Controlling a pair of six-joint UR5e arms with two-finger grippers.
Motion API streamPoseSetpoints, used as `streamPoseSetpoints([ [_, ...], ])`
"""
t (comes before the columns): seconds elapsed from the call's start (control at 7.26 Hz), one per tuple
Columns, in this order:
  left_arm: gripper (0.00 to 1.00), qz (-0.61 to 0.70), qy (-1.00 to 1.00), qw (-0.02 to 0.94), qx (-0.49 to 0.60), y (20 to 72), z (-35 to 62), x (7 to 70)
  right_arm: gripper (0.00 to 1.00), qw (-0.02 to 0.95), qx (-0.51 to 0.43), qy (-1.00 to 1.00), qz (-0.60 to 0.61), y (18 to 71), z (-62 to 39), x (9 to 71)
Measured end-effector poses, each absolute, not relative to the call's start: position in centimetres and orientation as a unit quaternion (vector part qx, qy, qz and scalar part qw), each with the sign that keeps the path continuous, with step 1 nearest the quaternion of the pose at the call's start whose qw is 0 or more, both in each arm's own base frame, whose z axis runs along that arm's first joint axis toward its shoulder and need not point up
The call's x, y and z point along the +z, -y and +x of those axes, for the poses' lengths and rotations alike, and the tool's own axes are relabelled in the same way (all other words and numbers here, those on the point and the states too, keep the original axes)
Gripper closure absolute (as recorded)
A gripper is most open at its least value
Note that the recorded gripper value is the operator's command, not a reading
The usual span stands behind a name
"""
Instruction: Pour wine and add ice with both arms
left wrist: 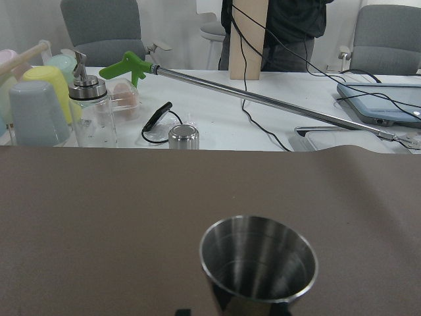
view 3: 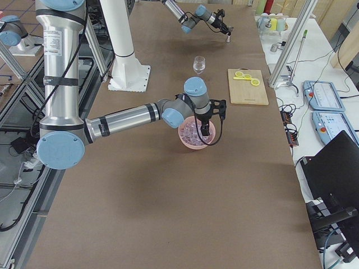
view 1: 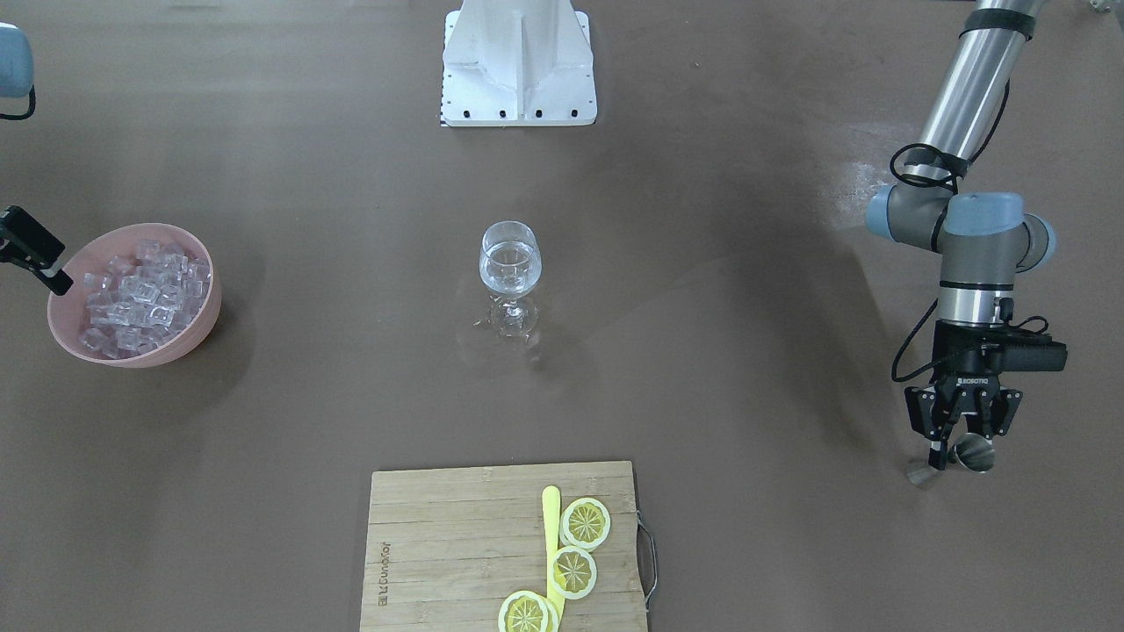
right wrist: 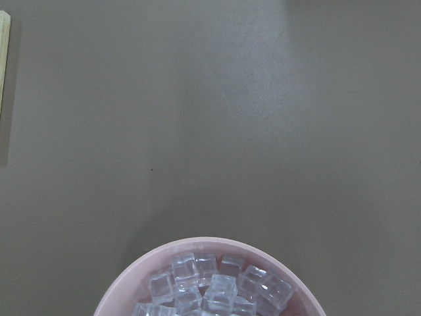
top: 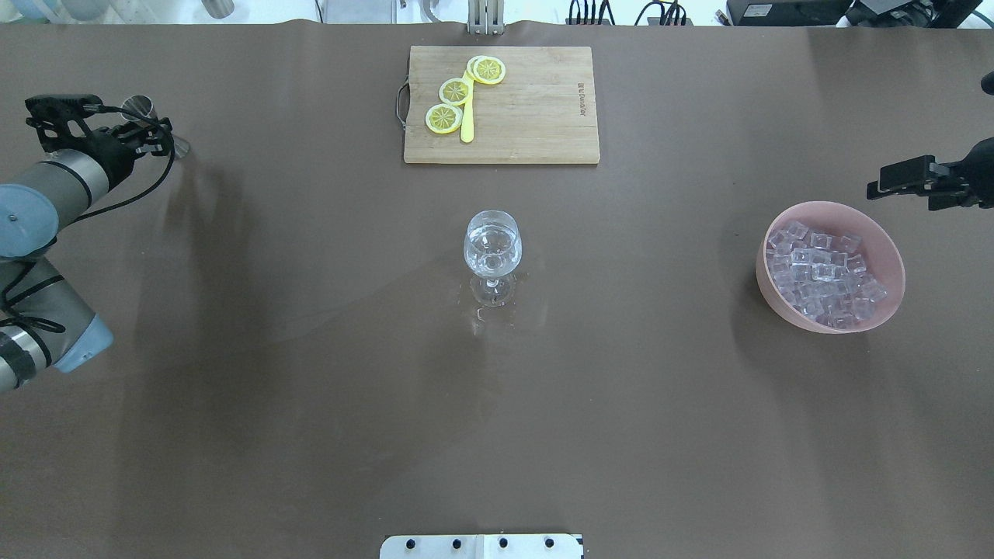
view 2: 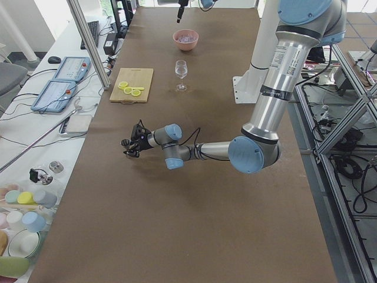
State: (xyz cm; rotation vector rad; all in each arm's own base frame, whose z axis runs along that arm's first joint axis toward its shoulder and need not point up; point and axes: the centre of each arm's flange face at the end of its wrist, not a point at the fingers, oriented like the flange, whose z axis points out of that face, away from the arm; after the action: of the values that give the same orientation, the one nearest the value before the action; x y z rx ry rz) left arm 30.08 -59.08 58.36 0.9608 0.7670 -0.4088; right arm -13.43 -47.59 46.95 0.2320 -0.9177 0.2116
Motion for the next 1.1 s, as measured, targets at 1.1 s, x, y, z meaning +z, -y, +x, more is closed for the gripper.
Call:
streamPoseSetpoints([
  [1.1,0.01,0.379,-0.417,0.818,-0.115,57.1,18.4,54.1,0.0,0.888,0.103,0.436,0.107,47.4,-13.6,47.5],
])
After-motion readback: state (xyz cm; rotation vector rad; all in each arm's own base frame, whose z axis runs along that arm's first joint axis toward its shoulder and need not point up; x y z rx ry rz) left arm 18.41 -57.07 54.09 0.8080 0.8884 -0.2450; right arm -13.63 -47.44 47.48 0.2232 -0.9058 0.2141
